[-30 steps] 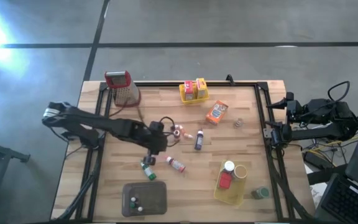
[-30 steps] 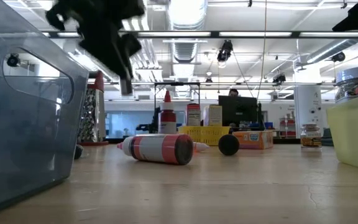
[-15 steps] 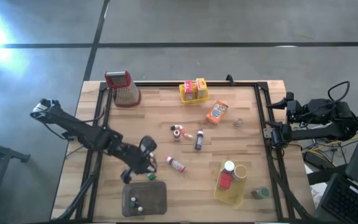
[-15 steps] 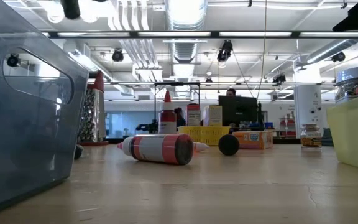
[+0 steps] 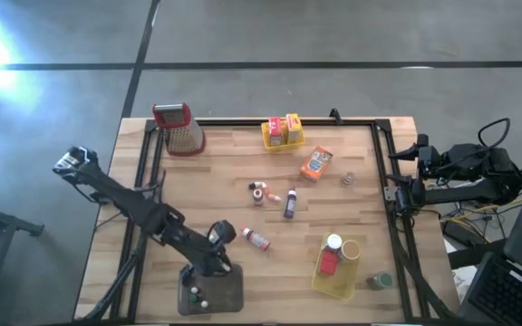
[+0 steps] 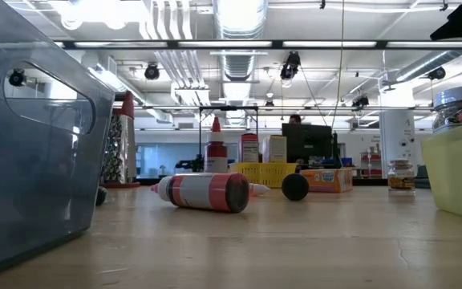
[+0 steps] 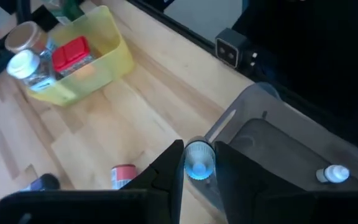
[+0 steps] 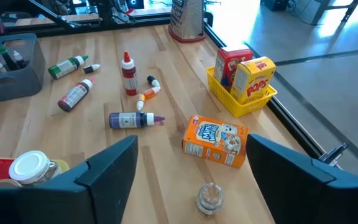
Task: Pick & Place Kitchen Items
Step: Put the right small pink food coloring bottle into the black bin
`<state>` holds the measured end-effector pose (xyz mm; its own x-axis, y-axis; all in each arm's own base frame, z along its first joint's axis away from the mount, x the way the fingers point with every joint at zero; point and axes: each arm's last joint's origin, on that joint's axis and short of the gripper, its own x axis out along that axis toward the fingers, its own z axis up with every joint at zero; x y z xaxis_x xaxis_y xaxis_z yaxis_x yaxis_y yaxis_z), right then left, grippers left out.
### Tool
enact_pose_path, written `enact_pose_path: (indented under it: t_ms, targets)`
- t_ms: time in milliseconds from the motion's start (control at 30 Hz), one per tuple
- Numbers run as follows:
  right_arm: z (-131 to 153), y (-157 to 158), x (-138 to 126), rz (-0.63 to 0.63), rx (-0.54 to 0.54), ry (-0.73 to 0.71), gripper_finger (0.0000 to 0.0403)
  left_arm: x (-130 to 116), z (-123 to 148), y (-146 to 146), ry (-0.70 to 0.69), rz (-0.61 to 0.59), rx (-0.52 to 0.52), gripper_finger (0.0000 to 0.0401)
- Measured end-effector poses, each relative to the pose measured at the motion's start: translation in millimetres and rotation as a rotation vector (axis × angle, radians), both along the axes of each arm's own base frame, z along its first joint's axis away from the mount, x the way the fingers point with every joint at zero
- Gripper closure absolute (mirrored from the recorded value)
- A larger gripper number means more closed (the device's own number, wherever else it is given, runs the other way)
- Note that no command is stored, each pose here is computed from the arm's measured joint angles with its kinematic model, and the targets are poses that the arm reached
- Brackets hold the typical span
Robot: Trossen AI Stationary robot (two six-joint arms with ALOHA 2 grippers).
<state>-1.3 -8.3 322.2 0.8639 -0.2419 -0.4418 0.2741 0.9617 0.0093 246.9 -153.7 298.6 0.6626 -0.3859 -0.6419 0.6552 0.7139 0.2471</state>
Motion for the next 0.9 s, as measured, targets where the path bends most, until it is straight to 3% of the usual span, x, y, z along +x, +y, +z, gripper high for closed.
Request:
enact_pose_path:
  t_ms: [167,467,900]
  targets:
    - [0,0,0,0.0,0.0,0.0,0.0128,7,-1,-15,0.032,0.004,-0.026,0.0316]
    - [0,0,0,0.0,0.0,0.0,0.0154,4,-26,-38,0.176,0.022,-0.018,0.0316]
    - [0,0,0,0.0,0.0,0.0,0.0184,-21,-44,-64,0.295,0.003,0.05,0.0316]
